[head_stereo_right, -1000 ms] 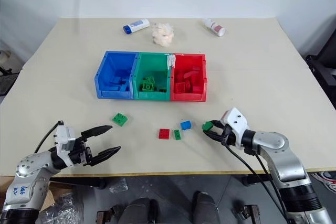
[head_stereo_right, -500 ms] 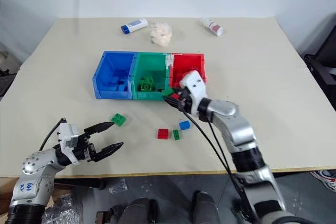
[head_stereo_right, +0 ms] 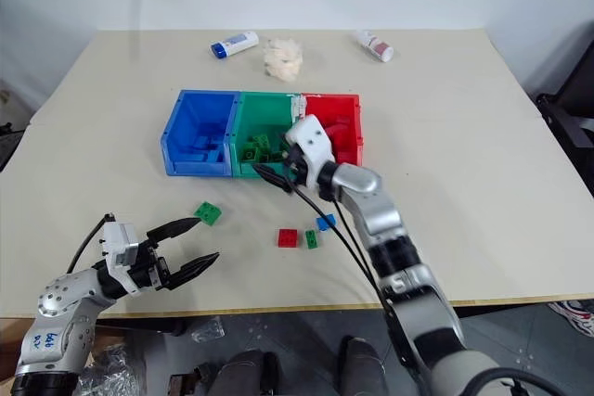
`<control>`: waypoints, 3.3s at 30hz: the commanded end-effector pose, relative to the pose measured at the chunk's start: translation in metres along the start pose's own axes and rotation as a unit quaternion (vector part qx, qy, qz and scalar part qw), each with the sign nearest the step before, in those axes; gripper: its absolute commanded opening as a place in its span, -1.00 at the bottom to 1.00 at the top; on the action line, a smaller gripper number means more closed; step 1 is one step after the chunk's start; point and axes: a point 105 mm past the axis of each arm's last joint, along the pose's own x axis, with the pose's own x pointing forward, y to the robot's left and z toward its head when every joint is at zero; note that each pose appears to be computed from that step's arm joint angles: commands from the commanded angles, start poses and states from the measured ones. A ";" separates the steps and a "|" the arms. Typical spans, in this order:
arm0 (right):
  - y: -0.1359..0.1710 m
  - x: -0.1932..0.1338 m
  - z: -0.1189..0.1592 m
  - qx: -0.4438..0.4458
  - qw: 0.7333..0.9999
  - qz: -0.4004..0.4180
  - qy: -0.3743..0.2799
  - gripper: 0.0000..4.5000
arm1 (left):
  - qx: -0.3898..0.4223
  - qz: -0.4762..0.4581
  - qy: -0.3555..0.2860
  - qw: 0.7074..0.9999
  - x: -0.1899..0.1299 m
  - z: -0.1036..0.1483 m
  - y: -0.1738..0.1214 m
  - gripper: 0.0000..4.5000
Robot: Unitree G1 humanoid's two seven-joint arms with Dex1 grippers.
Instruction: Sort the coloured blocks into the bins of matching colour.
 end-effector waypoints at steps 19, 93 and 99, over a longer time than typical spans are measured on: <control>0.009 -0.200 -0.020 0.000 0.984 -0.085 0.159 0.99 | 0.007 -0.050 0.004 0.999 0.012 -0.001 0.033 1.00; -0.029 0.048 0.044 -0.041 0.999 -0.027 -0.014 0.15 | 0.030 -0.079 -0.051 0.995 0.004 0.017 0.001 1.00; -0.033 0.052 0.047 -0.056 0.997 -0.033 -0.033 0.99 | 0.031 -0.098 -0.050 0.993 0.002 0.019 0.001 1.00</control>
